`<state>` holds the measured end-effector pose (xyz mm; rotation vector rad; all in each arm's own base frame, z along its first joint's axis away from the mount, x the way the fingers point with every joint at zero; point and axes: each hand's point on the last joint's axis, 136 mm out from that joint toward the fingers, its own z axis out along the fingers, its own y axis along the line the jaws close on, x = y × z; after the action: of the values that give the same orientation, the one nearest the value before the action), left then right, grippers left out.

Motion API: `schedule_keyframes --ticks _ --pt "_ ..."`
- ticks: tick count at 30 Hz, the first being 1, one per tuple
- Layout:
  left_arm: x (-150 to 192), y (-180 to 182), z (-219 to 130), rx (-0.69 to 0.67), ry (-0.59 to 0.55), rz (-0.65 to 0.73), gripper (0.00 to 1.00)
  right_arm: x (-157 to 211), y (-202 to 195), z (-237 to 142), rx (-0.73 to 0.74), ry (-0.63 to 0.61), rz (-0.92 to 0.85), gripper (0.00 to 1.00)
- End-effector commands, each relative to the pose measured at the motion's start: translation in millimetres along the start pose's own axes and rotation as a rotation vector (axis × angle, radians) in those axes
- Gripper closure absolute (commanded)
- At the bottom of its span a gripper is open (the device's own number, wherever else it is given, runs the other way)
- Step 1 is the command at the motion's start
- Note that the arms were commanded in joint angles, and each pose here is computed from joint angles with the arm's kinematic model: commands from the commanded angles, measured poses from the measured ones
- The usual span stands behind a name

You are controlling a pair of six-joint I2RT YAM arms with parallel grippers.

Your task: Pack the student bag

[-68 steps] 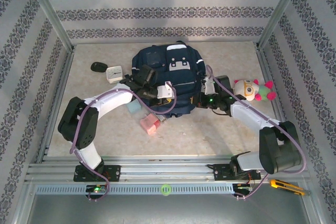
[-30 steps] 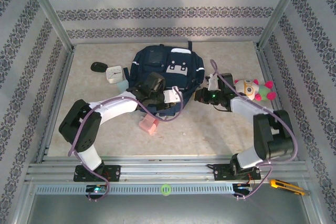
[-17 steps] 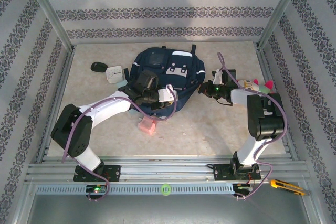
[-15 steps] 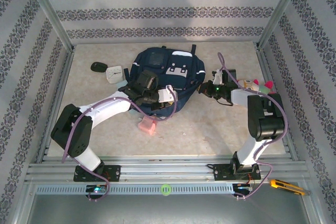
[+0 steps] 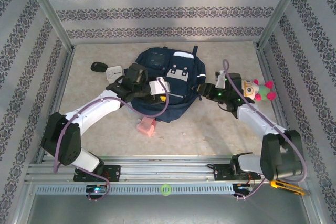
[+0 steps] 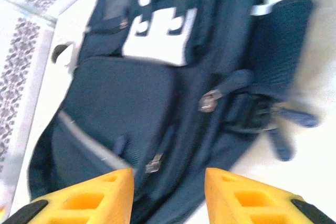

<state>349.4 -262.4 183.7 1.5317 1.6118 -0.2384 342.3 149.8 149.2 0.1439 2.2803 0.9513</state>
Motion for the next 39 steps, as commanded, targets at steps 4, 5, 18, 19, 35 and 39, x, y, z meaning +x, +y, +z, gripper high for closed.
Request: schedule_keyframes --ticks 4,5,18,19,35,39 --pt "30.5 6.2 24.7 0.054 0.113 0.052 0.27 47.8 36.4 23.7 0.015 0.094 -0.078 0.64" --pt "30.2 5.7 29.6 0.072 0.108 0.046 0.26 54.1 38.1 27.8 0.021 0.106 -0.081 0.66" --pt "60.3 -56.1 34.6 0.291 0.188 0.074 0.08 120.1 -23.2 62.2 0.137 0.219 0.009 0.76" --pt "65.0 -59.7 35.1 0.304 0.206 0.077 0.08 120.1 -25.5 63.1 0.138 0.218 0.016 0.76" --pt "48.9 -39.5 89.3 0.169 0.199 0.099 0.47 125.1 -24.6 64.8 0.093 0.209 0.042 0.76" --pt "33.0 -30.0 73.9 0.122 0.154 0.057 0.89 116.5 -22.6 58.3 0.091 0.181 0.025 0.71"
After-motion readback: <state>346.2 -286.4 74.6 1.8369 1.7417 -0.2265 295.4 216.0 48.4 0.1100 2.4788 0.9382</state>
